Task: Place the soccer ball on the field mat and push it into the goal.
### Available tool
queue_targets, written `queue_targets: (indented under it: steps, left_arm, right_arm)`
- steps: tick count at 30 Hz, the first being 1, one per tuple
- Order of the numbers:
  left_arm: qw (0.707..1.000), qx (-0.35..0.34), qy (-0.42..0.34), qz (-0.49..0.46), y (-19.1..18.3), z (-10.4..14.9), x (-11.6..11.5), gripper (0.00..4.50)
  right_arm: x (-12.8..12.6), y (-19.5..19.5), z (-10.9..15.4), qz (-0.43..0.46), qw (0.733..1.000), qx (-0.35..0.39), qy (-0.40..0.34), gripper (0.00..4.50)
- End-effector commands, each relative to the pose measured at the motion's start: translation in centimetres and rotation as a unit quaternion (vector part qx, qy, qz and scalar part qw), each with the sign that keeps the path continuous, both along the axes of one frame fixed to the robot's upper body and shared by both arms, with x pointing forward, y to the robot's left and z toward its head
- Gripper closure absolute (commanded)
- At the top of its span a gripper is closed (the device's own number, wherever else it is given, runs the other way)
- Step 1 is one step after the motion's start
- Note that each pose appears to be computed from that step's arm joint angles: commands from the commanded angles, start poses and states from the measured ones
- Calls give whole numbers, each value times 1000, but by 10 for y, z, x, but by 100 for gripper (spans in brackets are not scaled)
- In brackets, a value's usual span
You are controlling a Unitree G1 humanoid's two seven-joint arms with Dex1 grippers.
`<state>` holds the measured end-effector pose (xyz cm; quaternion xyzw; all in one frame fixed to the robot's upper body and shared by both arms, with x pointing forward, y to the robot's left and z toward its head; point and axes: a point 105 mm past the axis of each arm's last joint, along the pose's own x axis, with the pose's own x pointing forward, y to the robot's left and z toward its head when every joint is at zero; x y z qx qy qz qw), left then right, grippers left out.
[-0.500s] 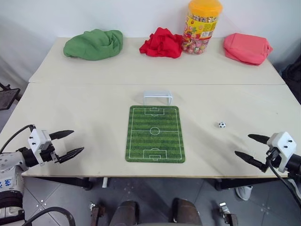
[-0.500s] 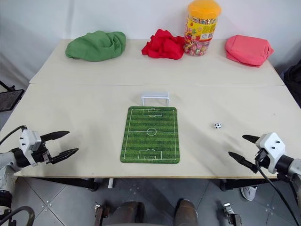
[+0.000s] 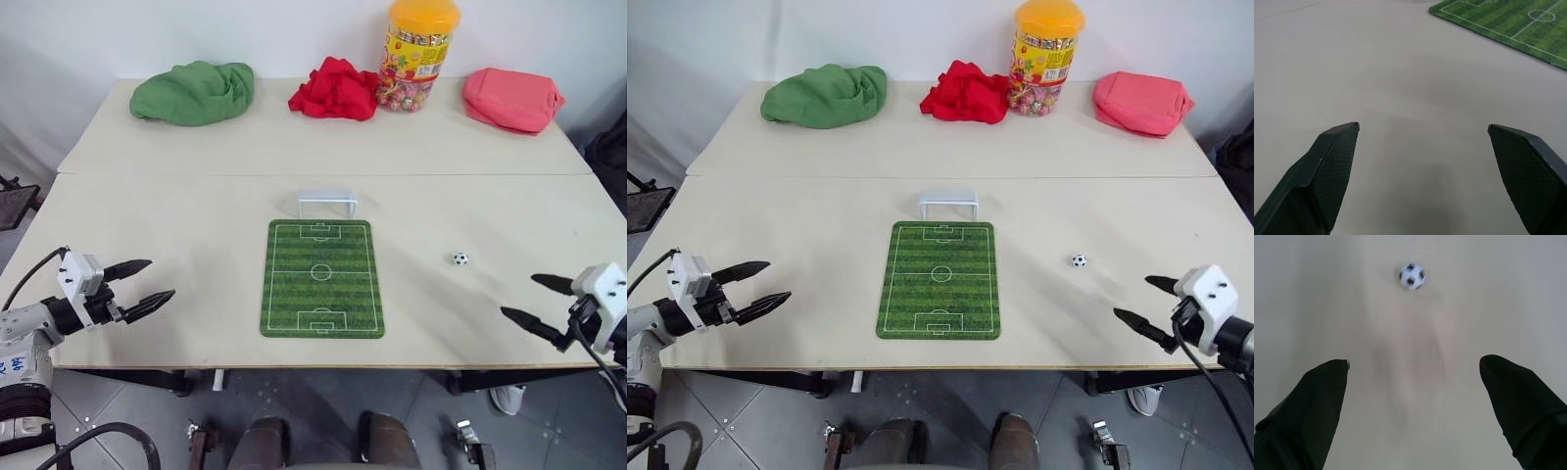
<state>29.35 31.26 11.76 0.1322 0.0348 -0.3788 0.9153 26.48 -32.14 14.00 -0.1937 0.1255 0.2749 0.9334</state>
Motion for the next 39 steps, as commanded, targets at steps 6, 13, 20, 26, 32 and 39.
queue_targets:
  steps: [6,13,20,26,32,39]
  left_arm:
    - [989,-49,-88,-111,-36,30,7,0]
    - [974,-56,-77,-204,-60,23,4,0]
    - [971,-56,-75,-220,-65,23,3,0]
    - [971,-55,-72,-223,-63,23,-1,0]
    - [971,-56,-71,-222,-64,23,0,0]
    - [971,-58,-76,-221,-67,24,4,0]
  right_arm:
    - [37,63,49,90,995,22,-43,1]
    - [75,74,27,101,994,26,-9,1]
    - [90,61,7,85,996,18,6,1]
    - [85,56,-9,81,996,19,25,1]
    - [87,45,-23,42,998,25,39,1]
    - [87,49,-29,46,998,17,35,160]
